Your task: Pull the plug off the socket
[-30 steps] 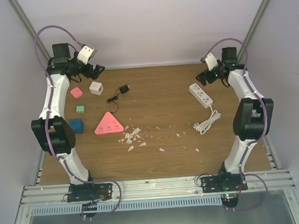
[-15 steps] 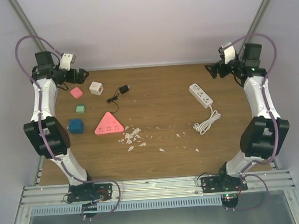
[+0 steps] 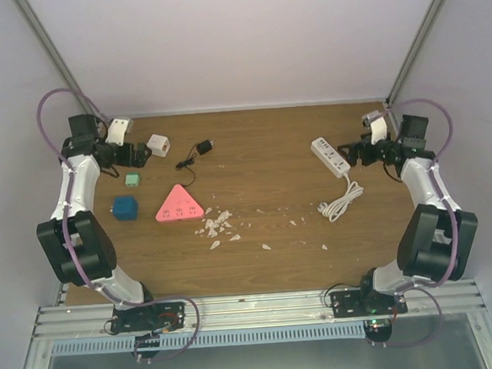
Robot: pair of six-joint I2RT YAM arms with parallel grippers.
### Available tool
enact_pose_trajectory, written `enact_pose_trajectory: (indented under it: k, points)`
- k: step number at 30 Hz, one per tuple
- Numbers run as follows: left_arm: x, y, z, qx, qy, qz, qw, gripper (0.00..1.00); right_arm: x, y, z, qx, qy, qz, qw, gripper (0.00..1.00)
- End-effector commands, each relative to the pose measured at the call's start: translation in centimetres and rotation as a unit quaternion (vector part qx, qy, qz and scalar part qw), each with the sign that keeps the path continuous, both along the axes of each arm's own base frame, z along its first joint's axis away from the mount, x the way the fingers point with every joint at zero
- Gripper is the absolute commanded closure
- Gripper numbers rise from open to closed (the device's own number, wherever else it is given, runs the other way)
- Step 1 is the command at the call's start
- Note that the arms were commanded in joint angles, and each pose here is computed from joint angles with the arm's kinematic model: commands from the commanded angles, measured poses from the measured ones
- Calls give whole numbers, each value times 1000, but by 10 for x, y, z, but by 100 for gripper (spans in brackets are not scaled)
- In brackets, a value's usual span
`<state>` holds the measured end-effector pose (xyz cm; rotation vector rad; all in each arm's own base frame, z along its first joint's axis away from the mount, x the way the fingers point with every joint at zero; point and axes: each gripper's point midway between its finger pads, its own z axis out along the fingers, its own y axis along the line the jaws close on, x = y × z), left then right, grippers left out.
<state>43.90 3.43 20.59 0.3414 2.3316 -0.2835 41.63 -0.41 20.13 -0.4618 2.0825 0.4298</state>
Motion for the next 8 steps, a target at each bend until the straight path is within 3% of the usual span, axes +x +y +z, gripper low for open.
enact_pose_trajectory:
  k: [1,8]
  points:
    - [-2,-1,9,20,-39,-2,999,1,-9,2,7,-7,-28,10,1000,0]
    - [-3,0,12,27,-48,3,998,1,-10,5,7,6,-28,13,1000,0]
